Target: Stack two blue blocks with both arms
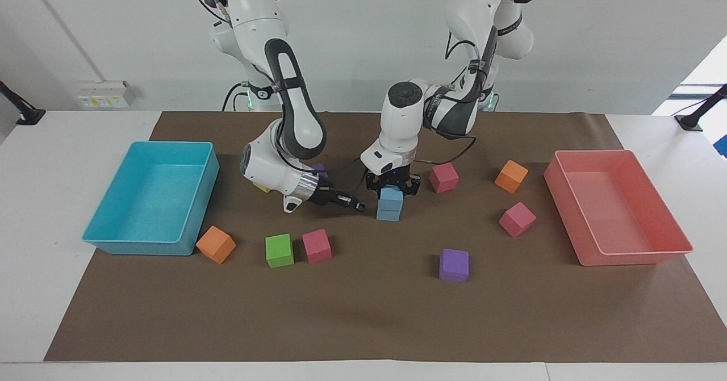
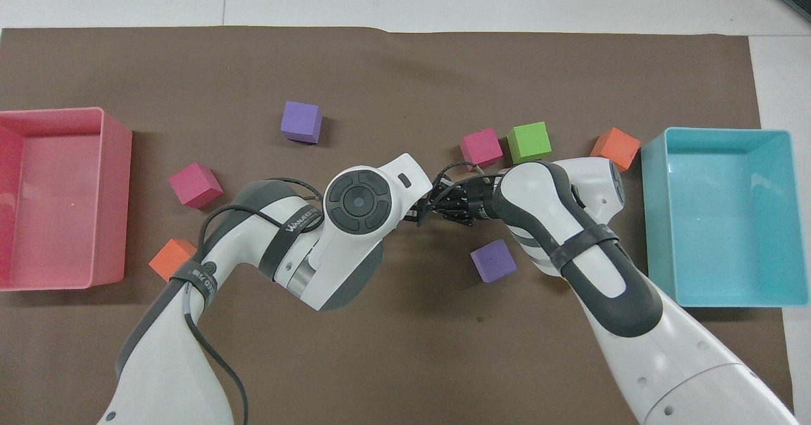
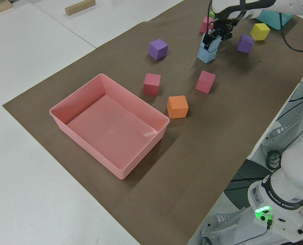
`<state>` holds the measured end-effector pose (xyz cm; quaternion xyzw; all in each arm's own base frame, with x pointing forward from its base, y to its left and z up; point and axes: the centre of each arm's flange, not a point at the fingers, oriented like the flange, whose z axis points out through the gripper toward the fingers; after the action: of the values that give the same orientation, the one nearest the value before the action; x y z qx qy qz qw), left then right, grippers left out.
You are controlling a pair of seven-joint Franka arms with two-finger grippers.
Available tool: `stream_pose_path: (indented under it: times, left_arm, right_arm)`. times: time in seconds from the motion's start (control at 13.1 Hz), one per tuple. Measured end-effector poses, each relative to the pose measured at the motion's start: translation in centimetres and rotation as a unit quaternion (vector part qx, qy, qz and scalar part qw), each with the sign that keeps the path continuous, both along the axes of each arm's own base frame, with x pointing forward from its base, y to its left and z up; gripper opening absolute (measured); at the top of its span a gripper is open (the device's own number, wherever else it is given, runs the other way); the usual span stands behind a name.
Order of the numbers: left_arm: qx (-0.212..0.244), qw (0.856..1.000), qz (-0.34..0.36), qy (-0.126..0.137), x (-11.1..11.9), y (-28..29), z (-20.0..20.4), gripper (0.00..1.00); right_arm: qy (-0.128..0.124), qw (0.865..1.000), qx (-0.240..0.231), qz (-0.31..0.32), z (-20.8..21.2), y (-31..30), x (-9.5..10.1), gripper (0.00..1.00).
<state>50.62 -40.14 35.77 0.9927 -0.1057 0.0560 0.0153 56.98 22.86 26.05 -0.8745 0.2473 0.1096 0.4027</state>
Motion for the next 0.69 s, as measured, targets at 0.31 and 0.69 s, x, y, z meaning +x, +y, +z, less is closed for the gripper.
stream_pose_path:
  times: [0.31,0.69]
  left_arm:
    - [0.0,1.0,0.0,-0.001,-0.02,-0.03,0.02,0.89]
    - [0.0,1.0,0.0,-0.001,-0.01,-0.01,0.01,0.91]
  right_arm:
    - [0.0,1.0,0.0,0.0,0.0,0.0,0.0,0.01]
    - [0.0,1.0,0.0,0.0,0.0,0.0,0.0,0.01]
